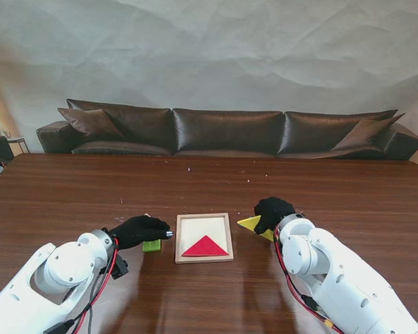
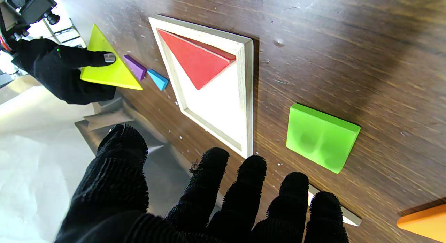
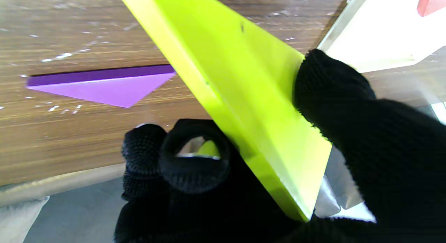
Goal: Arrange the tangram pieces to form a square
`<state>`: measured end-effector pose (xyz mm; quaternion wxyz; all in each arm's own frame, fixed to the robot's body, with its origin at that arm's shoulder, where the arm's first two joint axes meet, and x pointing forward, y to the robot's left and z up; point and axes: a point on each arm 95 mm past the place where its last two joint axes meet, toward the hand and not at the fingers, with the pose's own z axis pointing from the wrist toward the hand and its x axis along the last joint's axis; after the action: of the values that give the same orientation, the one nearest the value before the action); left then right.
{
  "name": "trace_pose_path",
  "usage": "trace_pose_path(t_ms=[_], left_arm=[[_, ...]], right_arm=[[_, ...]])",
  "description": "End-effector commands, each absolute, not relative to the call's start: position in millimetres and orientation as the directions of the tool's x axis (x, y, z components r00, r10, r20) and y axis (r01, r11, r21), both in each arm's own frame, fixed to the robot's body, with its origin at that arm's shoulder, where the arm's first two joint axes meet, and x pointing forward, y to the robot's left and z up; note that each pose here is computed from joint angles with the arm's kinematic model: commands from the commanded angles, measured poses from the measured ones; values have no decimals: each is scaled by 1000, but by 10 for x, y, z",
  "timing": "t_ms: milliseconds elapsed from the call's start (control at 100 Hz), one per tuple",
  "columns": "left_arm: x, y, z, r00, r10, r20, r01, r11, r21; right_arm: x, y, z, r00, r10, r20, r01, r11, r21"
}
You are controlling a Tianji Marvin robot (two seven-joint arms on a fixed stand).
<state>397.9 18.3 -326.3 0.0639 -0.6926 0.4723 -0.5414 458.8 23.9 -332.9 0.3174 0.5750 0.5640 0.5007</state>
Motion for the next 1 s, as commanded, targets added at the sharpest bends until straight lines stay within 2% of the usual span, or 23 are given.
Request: trace_pose_path(t_ms=[0,450,990], left_arm=[[3966,177,-3276,-27,-721,693,-602,-542,-587],[3965,193,-3274,-32,-727,686,-600,-535,-596],[3965,196,-3282,-29,-727,686,-601,-535,-594]], right_arm=[[4595,495,-3233,-163,952,258,333,-193,923],[4681,1087,-3270,-131,957,258,369,-195,909],[4705,1295,-3316,-101,973,206,439,-142,887]])
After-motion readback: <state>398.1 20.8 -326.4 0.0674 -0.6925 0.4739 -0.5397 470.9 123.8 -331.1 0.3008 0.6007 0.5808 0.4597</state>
